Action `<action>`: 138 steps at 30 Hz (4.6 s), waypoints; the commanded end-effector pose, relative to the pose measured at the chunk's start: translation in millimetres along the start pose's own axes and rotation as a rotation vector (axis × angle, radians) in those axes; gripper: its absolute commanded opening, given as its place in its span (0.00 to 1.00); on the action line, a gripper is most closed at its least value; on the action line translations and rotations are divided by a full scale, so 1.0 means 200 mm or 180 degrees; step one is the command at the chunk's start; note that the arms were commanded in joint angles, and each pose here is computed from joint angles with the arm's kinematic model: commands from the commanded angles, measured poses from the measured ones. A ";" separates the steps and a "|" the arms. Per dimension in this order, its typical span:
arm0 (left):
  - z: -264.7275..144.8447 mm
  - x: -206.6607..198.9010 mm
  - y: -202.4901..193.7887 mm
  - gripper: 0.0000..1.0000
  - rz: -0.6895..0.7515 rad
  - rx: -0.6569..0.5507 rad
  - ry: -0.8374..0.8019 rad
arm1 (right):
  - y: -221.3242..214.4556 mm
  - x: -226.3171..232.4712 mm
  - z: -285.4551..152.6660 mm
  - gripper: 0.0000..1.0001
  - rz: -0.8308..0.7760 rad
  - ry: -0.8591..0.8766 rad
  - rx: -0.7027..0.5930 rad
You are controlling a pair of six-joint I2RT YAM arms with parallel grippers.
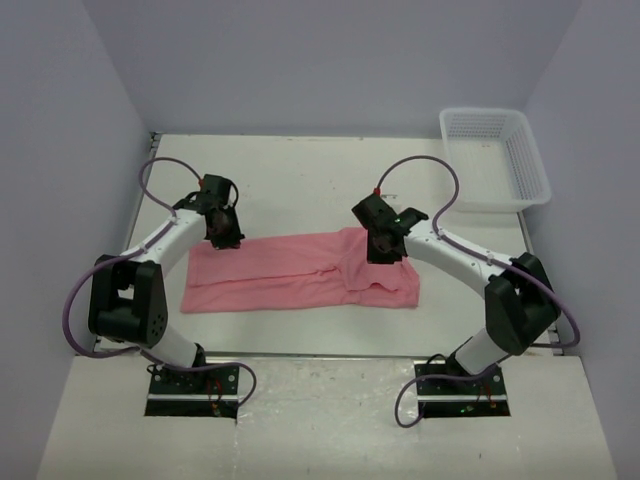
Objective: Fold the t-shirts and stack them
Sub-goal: Fold the other side of the tshirt into a rectangle, then rotate the tshirt 90 degrees
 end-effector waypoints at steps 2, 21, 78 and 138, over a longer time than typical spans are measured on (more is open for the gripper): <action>-0.01 -0.01 0.04 0.00 0.0246 -0.0105 -0.0012 | 0.12 -0.03 0.07 0.00 -0.0085 0.0030 -0.0051; 0.24 0.02 -0.06 0.00 -0.0006 0.0580 0.0371 | 0.13 0.11 0.34 0.00 -0.0352 0.0183 0.0725; -0.18 -0.68 0.13 0.00 0.1402 -0.0223 -0.2777 | 0.69 -0.20 -0.70 0.01 0.0100 0.0755 -0.0935; 0.74 -0.49 0.96 0.00 0.0850 -0.0200 -0.1743 | -0.04 0.52 -0.21 0.00 -0.1179 0.1795 0.0606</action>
Point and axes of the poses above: each gripper's point midway between its finger pads, its own z axis out along the fingers, its own x axis along the line the jaws close on, y = z × x, the point moved 9 cm from there along -z, back along the fingers, and after that the axes turned 6 degrees about z, right-handed, at the moved point
